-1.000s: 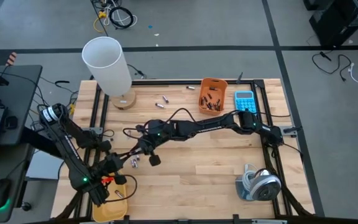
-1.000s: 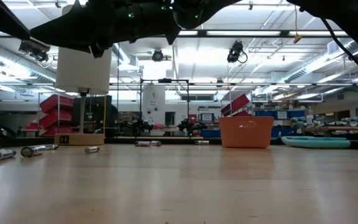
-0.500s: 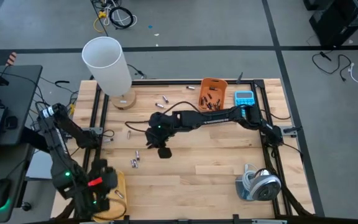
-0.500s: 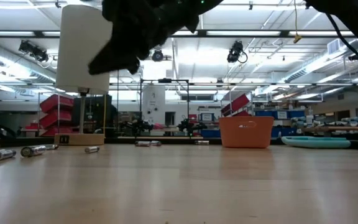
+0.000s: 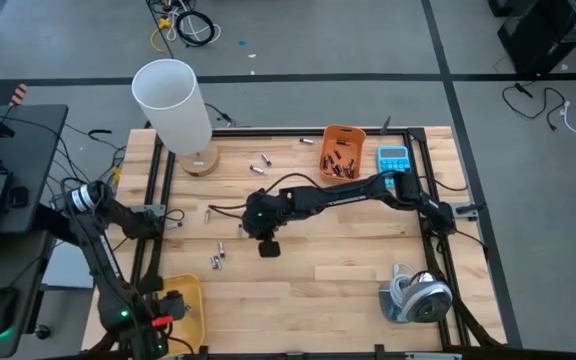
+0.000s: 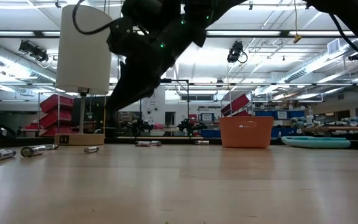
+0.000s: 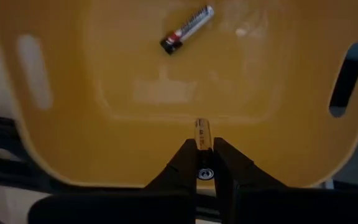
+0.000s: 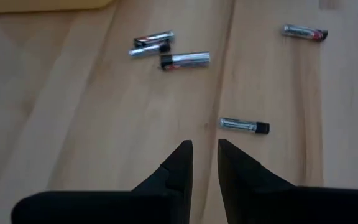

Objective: Sort batteries
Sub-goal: Put the silver battery into the yellow bin

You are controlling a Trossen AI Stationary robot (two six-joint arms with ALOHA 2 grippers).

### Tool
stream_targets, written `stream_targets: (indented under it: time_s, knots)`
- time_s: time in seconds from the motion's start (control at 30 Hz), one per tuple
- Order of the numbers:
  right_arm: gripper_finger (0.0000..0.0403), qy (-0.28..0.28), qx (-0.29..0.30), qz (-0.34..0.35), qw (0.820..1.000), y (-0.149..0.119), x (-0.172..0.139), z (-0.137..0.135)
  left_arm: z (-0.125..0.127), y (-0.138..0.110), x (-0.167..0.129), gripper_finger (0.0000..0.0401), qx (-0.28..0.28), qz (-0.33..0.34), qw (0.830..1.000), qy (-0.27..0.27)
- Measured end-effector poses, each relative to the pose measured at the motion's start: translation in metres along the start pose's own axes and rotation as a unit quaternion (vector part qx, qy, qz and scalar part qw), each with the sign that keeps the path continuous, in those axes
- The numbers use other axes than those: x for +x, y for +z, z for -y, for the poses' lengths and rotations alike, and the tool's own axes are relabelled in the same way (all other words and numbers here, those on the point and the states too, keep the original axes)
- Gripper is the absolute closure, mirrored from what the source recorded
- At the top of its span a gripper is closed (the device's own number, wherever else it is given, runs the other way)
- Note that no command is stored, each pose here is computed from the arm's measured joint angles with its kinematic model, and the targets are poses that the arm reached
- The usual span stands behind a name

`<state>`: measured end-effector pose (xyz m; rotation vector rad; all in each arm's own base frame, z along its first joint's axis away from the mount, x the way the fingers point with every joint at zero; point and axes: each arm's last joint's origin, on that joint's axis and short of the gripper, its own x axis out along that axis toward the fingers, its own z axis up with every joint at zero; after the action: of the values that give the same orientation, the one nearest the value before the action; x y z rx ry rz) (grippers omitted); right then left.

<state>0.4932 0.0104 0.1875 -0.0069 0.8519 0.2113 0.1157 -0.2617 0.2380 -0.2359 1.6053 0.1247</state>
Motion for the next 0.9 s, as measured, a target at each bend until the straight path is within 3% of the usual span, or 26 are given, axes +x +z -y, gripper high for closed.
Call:
stream_targets:
  time_s: [0.27,0.47,0.9]
  knots:
    - [0.0341,-0.005,0.0,0.026,1.0,0.001,0.002,0.005,-0.004,0.0,0.023,0.0348,0.004,0.012,1.0,0.004]
    - [0.0341,-0.007,-0.002,0.04,0.999,0.003,0.002,0.006,-0.009,-0.002,0.033,0.0331,-0.029,-0.016,0.999,0.012]
    - [0.0329,-0.014,-0.011,0.06,0.998,0.007,0.001,0.007,-0.011,-0.003,0.035,0.0287,-0.046,-0.031,0.998,0.019]
